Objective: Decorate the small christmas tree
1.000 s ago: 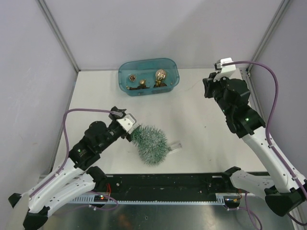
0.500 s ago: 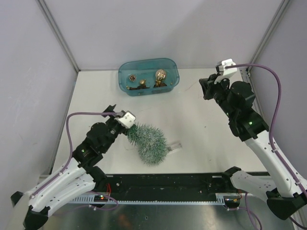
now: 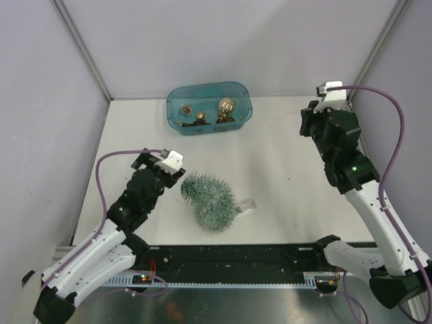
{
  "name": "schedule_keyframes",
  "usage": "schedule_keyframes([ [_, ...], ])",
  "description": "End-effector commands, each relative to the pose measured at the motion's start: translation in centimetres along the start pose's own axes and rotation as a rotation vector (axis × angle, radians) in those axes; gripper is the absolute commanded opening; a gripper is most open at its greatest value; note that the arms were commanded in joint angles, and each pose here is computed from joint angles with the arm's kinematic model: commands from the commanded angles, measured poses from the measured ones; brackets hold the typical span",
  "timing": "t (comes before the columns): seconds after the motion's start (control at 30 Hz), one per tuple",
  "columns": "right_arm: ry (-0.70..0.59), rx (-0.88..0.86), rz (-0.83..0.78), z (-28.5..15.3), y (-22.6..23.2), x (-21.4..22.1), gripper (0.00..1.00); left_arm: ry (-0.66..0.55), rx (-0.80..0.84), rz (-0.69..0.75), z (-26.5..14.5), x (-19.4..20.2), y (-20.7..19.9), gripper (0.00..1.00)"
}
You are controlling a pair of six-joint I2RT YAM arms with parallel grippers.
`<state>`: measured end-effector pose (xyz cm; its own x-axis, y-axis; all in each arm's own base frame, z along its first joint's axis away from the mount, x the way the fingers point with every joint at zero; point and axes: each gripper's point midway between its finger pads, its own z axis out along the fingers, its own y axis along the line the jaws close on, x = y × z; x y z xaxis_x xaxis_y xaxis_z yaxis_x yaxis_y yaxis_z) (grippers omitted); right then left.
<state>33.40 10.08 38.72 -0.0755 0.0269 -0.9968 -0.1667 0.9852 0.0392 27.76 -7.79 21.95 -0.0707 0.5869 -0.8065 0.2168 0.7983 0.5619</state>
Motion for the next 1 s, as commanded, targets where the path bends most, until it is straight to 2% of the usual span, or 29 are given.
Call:
schedule_keyframes([
  [0.0, 0.089, 0.215, -0.003, 1.0, -4.4, 2.6, 0.0, -0.034, -0.112, -0.128, 0.0, -2.0, 3.4, 1.0],
  [0.2, 0.161, 0.468, 0.02, -0.4, -9.8, 4.6, 0.0, -0.09, -0.139, -0.284, -1.2, -3.5, 5.4, 1.0],
  [0.33, 0.228, 0.496, 0.056, -2.4, -10.2, 6.1, 0.0, -0.164, -0.057, -0.358, -2.5, -5.0, 4.7, 1.0],
  [0.43, 0.356, 0.492, 0.07, -4.6, -9.8, 8.9, 0.0, -0.227, 0.063, -0.371, -3.8, -5.9, 2.9, 1.0],
  [0.53, 0.47, 0.466, 0.073, -7.0, -9.1, 11.4, 0.0, -0.274, 0.205, -0.334, -5.1, -5.9, 0.3, 1.0],
  [0.73, 0.62, 0.343, 0.069, -10.7, -5.8, 14.8, 0.0, -0.483, 0.591, -0.139, -10.3, -6.9, -5.9, 1.0],
  [0.97, 0.781, 0.168, 0.077, -14.4, 0.3, 17.7, 0.0, -0.525, 0.747, 0.045, -11.3, -5.4, -9.0, 1.0],
])
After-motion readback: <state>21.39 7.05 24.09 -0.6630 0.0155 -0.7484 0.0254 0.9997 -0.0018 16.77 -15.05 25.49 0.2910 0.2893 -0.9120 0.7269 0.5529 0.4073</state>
